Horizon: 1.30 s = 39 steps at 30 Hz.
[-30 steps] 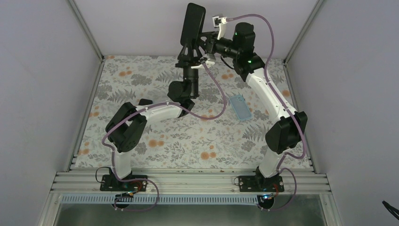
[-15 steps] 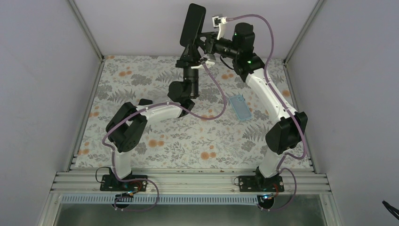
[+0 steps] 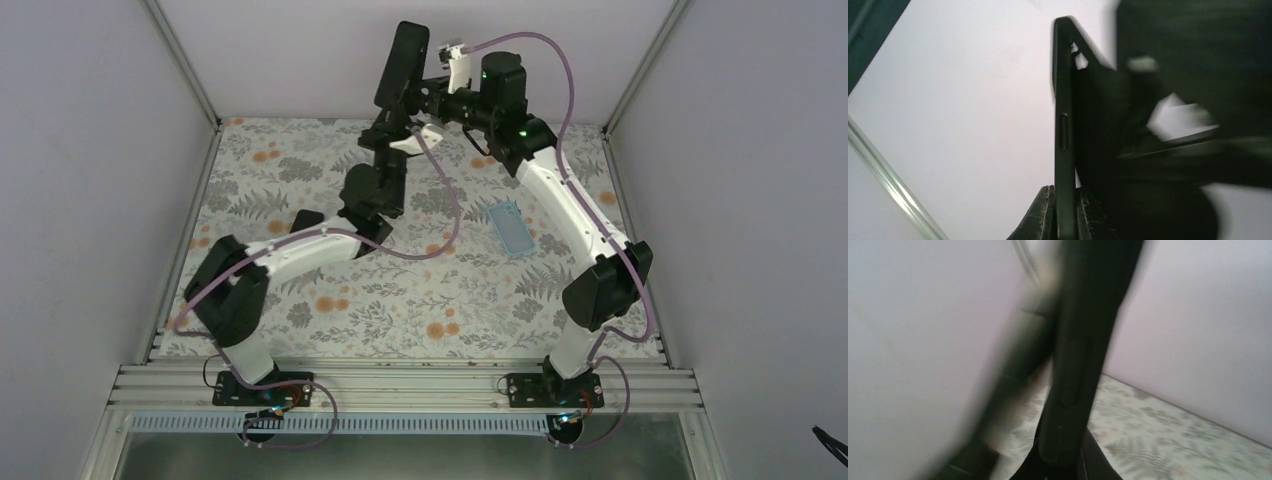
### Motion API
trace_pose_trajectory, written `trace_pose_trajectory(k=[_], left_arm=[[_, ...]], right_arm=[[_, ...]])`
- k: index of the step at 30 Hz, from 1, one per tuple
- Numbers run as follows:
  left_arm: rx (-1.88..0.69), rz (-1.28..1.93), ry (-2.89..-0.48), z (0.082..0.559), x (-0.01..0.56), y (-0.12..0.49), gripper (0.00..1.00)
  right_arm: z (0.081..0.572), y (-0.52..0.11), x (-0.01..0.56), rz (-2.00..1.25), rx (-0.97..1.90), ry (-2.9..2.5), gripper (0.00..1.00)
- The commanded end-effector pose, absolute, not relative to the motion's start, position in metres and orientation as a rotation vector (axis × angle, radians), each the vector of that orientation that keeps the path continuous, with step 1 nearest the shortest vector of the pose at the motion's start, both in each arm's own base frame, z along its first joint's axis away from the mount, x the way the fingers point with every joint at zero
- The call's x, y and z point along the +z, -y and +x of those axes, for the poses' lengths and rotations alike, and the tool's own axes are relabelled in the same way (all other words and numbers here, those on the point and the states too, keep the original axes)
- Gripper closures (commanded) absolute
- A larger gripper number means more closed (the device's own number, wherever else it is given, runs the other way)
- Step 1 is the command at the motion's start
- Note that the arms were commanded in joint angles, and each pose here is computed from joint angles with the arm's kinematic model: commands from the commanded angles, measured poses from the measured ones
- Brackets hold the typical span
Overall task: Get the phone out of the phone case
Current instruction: Remove the phone case from the phone, then place the phone case at the center of the board.
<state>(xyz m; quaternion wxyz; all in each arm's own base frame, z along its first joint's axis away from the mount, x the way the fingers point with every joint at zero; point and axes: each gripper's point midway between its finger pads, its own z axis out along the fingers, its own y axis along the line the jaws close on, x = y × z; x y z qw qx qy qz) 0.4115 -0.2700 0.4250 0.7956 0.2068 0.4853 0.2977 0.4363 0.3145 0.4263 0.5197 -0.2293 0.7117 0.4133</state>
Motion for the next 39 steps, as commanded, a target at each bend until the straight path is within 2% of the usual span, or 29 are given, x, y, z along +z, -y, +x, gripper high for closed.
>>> trace_pose_trajectory(k=[1,6,11,16,20,26,39], left_arm=[[0.613,0.313,-1.113,0.387,0.467,0.206,0.98],[0.684,0.469,-1.143,0.370,0.445,0.192,0.98],[0.820,0.562,-1.189,0.357,0.419,0.161,0.98],[1.012,0.586,-1.293,0.362,0.374,0.104,0.98],[1.102,0.612,-1.335,0.355,0.318,0.053,0.98],[1.253,0.725,-1.486,0.339,0.220,0.000,0.98],[1.366,0.935,-1.788,0.304,0.087,-0.071,0.98]], right_arm=[[0.453,-0.282,0.403,-0.655,0.628,-1.767,0.97],[0.462,-0.259,0.374,-0.704,0.518,-1.896,0.97],[0.449,-0.246,0.314,-0.816,0.463,-2.060,0.97],[0.415,-0.255,0.250,-0.936,0.658,-2.265,0.97],[0.396,-0.274,0.196,-0.987,0.849,-2.399,0.97],[0.393,-0.283,0.136,-0.999,0.914,-2.558,0.97],[0.368,-0.272,0.069,-1.079,0.894,-2.787,0.97]])
